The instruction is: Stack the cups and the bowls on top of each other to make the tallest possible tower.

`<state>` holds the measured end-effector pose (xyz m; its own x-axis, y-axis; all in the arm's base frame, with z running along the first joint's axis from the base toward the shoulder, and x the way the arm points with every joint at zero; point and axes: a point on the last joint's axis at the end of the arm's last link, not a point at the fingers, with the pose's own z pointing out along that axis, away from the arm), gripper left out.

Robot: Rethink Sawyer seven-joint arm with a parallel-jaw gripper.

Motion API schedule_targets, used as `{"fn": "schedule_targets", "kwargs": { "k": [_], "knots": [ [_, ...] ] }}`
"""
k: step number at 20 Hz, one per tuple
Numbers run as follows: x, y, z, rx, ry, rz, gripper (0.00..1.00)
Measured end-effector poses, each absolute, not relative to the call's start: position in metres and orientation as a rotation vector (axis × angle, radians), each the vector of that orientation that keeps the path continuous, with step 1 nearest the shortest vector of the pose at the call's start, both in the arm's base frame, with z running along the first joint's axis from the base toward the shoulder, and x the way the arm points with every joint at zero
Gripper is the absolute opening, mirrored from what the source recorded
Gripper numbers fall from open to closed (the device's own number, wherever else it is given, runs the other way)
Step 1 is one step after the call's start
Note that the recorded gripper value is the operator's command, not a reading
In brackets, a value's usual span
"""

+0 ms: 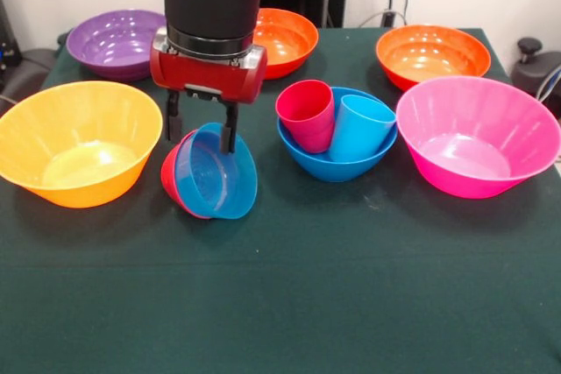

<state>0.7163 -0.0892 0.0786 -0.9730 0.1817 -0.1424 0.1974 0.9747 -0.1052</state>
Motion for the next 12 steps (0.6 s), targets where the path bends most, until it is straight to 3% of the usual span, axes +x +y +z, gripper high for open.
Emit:
{"fn": "schedule_targets", "kwargs": {
  "k": [12],
  "knots": [
    [0.7071,-0.0975,0.0753,0.242,2.951,-0.292,1.00]
  ]
}}
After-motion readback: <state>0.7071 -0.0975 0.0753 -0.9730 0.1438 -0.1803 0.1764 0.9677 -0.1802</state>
